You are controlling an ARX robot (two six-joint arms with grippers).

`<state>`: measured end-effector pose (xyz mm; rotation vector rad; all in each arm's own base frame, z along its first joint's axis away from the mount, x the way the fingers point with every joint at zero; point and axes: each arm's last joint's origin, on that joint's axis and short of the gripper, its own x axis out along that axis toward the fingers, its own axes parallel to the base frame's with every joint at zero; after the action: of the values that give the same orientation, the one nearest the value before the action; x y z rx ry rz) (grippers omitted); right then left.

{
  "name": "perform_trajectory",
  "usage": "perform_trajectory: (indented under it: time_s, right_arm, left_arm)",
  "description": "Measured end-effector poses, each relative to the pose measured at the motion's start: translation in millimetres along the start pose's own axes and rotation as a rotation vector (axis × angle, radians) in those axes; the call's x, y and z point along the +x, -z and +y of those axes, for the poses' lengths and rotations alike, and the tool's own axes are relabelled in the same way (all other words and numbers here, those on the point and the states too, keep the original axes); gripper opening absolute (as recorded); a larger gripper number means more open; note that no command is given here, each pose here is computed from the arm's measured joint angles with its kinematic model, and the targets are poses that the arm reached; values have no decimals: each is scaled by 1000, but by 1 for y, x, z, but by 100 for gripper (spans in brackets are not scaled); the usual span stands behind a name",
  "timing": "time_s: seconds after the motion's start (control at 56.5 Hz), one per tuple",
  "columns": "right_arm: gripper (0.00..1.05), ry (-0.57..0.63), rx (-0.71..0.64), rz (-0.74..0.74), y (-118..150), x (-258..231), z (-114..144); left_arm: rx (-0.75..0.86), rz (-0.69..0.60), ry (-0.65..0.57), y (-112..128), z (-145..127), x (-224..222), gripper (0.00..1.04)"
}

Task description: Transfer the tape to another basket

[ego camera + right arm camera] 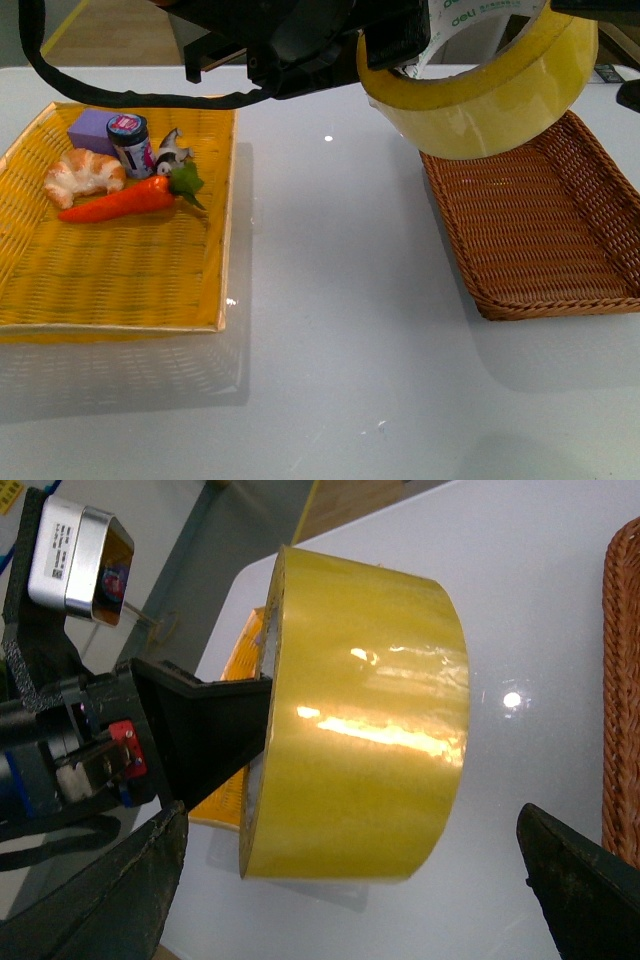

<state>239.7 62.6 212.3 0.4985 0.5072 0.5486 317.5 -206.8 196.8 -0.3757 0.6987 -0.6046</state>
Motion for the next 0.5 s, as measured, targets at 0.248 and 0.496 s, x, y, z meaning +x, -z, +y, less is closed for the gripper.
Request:
perform_trajectory:
  time_s: [0.248, 0.496]
  right_arm:
    - [96, -16, 19, 32, -2, 16, -3]
    - [73, -35, 29, 42, -2, 22, 0]
  left_arm:
    - [9, 6, 10, 0, 0, 0, 16]
    - [11, 12, 25, 1, -2, 0, 16]
